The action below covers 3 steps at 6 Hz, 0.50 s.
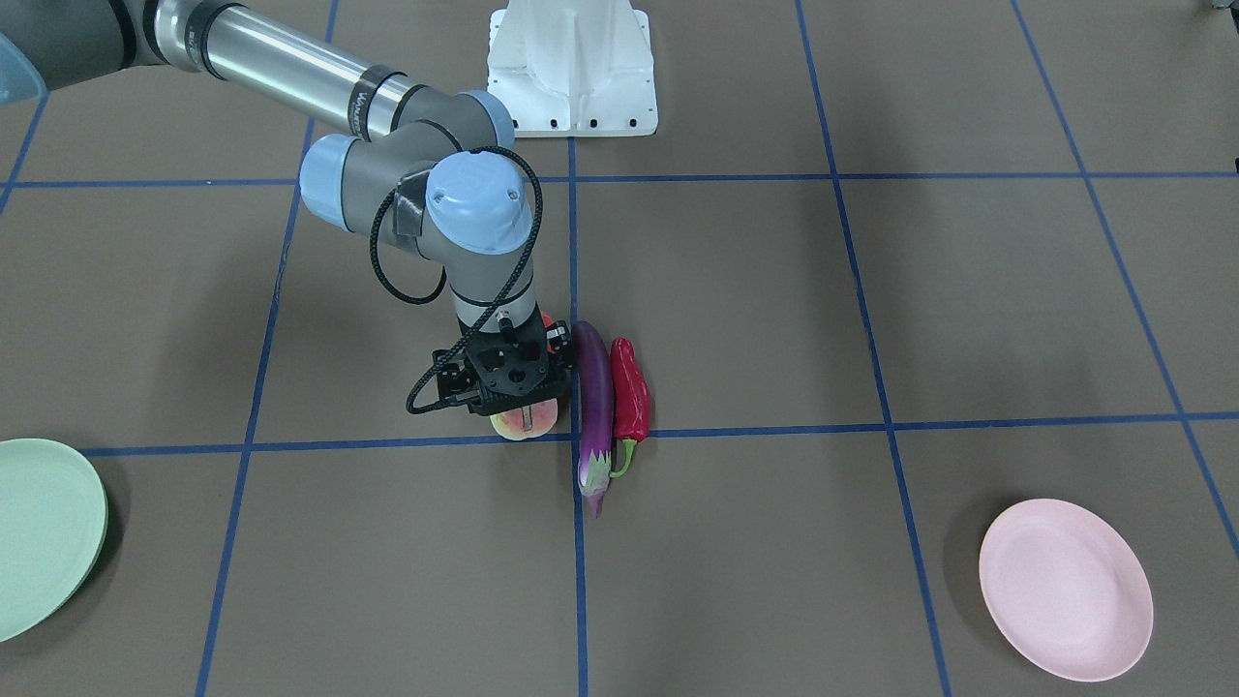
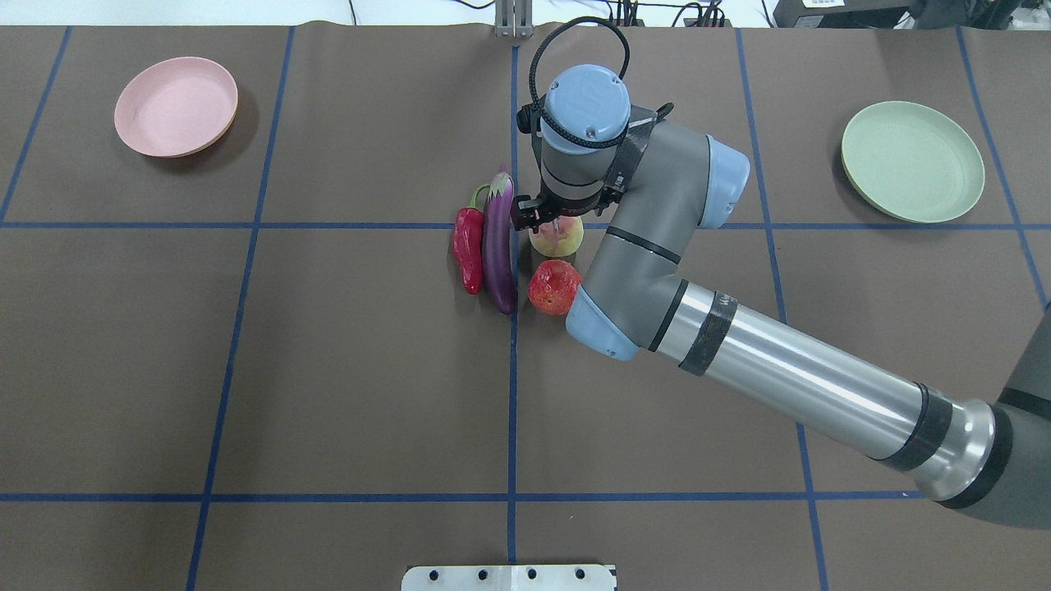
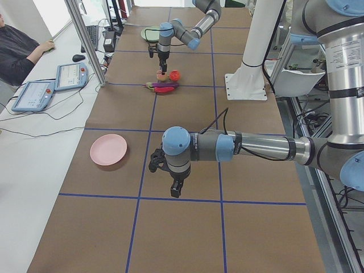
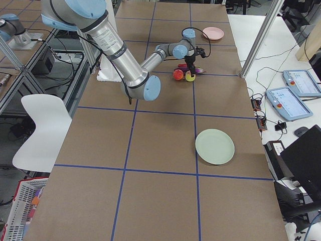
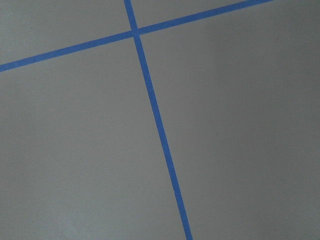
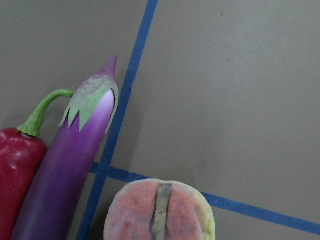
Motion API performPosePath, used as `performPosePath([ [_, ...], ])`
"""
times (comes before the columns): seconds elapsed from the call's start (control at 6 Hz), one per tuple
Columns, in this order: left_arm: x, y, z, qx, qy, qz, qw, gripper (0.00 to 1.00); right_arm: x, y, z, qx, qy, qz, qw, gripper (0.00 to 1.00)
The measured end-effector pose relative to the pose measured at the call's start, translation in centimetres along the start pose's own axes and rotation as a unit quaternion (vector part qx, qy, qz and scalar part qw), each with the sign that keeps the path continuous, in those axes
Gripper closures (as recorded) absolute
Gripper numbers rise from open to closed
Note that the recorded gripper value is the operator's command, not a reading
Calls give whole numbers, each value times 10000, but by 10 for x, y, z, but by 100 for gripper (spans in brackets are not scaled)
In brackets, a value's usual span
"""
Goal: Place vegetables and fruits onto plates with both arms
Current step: 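Lower the right gripper over the peach and close on it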
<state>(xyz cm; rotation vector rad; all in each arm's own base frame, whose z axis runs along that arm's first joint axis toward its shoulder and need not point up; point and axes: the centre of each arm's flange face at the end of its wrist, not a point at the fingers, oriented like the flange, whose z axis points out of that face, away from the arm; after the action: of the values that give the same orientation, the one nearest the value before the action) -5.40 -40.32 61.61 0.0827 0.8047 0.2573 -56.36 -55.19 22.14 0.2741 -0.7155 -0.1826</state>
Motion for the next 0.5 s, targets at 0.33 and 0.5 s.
performPosePath([
  [0.33, 0, 0, 0, 2, -1, 7, 10000, 0, -2, -2, 8, 59, -16, -26, 10000, 0],
  [0.5, 0, 0, 0, 1, 0, 4, 10000, 0, -5, -3, 5, 82, -40, -32, 10000, 0],
])
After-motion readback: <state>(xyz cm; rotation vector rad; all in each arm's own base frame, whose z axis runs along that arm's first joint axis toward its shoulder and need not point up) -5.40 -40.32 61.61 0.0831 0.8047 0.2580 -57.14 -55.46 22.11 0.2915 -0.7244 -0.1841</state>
